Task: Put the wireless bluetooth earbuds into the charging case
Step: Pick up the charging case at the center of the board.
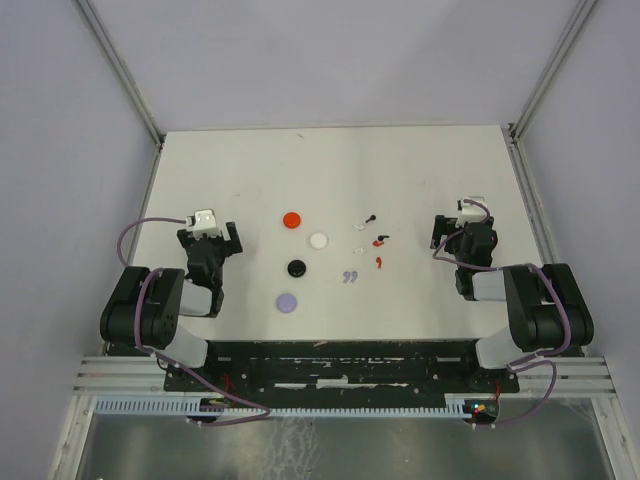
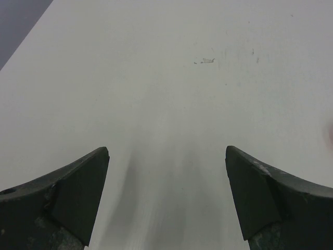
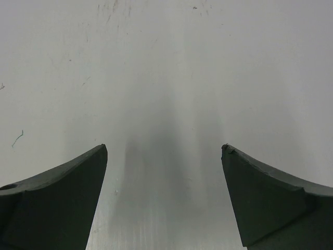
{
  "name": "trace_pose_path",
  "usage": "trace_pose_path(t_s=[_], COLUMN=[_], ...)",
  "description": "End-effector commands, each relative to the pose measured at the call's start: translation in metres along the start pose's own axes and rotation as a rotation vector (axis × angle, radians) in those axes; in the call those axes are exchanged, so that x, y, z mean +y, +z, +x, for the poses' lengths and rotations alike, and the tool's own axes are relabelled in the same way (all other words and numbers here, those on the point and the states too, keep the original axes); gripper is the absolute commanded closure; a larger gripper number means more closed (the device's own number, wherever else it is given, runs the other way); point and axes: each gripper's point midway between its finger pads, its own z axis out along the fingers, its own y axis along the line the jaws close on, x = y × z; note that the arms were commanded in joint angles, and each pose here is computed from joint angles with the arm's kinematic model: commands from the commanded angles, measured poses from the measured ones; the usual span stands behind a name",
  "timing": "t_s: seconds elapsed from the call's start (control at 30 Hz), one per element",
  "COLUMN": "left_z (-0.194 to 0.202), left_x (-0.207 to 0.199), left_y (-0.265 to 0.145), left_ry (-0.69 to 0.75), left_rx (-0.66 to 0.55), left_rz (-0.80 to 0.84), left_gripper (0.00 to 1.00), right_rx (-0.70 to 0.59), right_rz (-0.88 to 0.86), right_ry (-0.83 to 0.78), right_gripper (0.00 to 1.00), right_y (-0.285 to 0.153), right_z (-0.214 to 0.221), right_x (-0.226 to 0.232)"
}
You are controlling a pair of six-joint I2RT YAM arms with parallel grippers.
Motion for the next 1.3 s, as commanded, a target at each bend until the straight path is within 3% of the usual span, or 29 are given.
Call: trace_pose_path(t_s=[0.0, 0.57, 0.77, 0.93, 1.03, 1.13, 1.27], left_z=[-0.022, -0.022, -0.045, -0.098, -0.13, -0.154, -0.17], left_x=[-0.002, -0.002, -0.006, -0.034, -0.056, -0.067, -0.1], left_y=[0.006, 0.006, 0.012, 0.002, -0.014, -0.024, -0.032], left_ry=[-0.011, -0.01, 0.012, -0.075, -0.258, -0.515, -0.536], left_rx=[-0.073, -0.073, -0.037, -0.099, -0.142, -0.154, -0.113], left_rz=[0.009, 0.008, 0.001, 0.115, 0.229, 0.282, 0.468], left_gripper=[0.01, 0.01, 0.01, 0.01, 0.01, 0.01, 0.01], right_rx=[-0.063, -0.065, -0.027, -0.037, -0.005, -0.062, -0.075], right_rz=[-0.006, -0.003, 0.099, -0.037, -0.222, -0.448, -0.614], right_ry=[0.005, 0.009, 0.085, 0.189, 0.234, 0.251, 0.318], right_gripper=[0.01, 0.01, 0.01, 0.01, 0.01, 0.01, 0.01], right_y=[0.006, 0.006, -0.015, -0.039, -0.064, -0.087, -0.098], right_z=[-0.022, -0.022, -0.074, -0.142, -0.18, -0.209, -0.218], right_x=[0.001, 0.0, -0.014, 0.012, 0.044, 0.079, 0.106])
